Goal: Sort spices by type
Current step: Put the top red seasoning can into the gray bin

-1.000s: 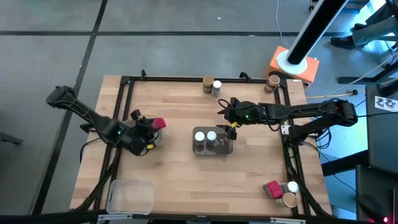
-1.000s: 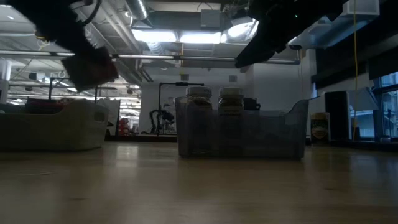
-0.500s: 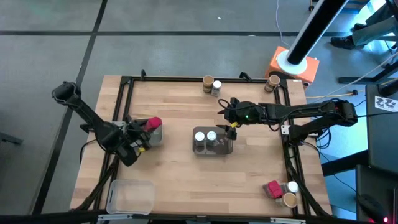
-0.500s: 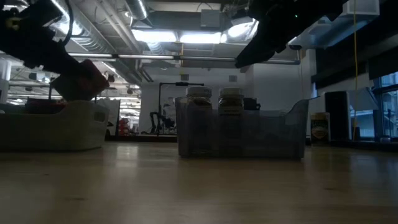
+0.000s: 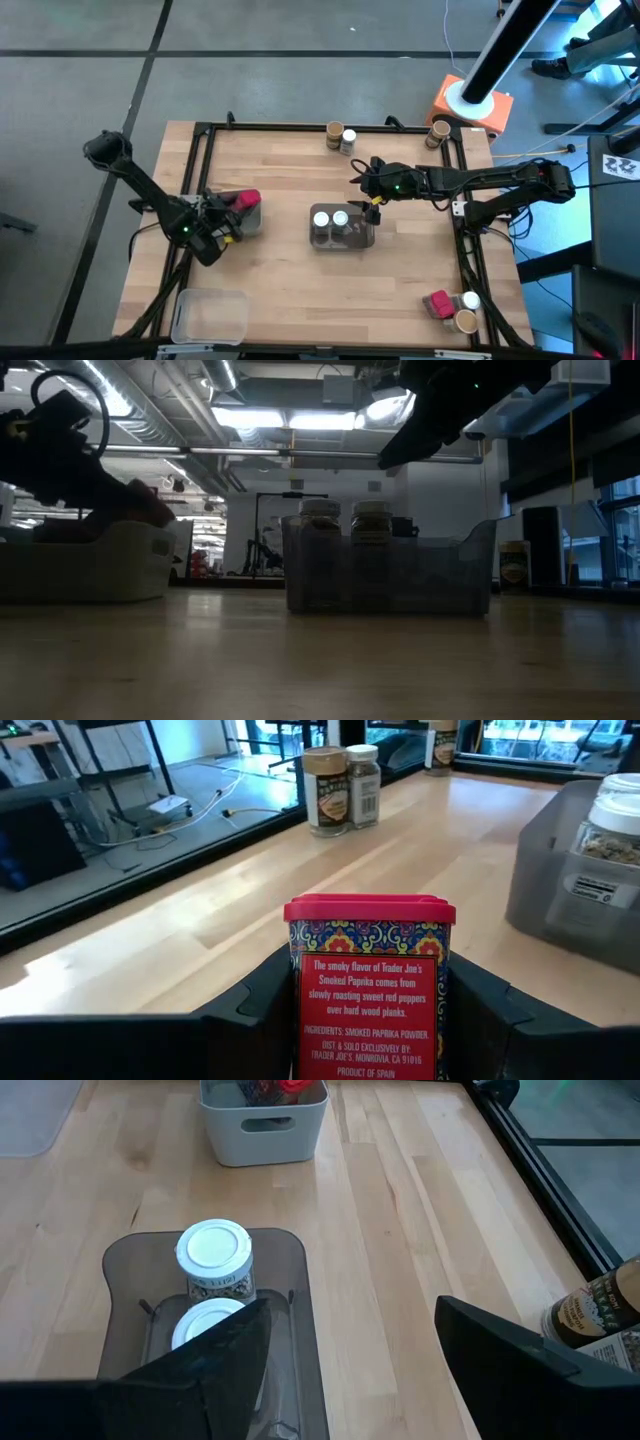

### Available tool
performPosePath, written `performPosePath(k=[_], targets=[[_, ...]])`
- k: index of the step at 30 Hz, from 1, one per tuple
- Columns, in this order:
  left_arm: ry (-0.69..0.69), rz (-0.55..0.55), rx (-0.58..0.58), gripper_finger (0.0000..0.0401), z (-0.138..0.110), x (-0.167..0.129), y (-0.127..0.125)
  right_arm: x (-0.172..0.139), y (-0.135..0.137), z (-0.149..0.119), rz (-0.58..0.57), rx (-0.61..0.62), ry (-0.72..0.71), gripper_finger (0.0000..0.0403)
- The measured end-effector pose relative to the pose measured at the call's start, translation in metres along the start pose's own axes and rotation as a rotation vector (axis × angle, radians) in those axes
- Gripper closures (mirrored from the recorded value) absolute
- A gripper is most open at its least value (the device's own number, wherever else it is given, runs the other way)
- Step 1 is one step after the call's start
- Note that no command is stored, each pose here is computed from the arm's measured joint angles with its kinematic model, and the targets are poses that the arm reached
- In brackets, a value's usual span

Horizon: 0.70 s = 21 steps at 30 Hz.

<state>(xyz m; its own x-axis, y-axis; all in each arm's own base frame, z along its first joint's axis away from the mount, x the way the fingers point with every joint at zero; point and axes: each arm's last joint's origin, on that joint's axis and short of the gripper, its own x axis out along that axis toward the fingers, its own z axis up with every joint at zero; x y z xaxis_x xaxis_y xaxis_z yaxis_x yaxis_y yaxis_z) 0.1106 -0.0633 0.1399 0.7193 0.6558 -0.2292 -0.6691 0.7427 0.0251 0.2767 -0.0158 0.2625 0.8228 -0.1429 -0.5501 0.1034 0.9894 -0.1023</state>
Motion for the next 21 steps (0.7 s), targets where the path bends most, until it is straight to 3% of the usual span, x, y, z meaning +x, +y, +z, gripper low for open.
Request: performPosePath(k=[11,21], targets=[[0.006,0.024,0.039,0.0218,-0.014,0.004,0.010,0.002,0.000,-0.001,0.001,-0.001,0.005,0.0120],[0.000,0.038,0.043,0.0216,-0.025,0.005,0.020,0.028,0.003,-0.013,-0.020,-0.010,0.084,0.0120]])
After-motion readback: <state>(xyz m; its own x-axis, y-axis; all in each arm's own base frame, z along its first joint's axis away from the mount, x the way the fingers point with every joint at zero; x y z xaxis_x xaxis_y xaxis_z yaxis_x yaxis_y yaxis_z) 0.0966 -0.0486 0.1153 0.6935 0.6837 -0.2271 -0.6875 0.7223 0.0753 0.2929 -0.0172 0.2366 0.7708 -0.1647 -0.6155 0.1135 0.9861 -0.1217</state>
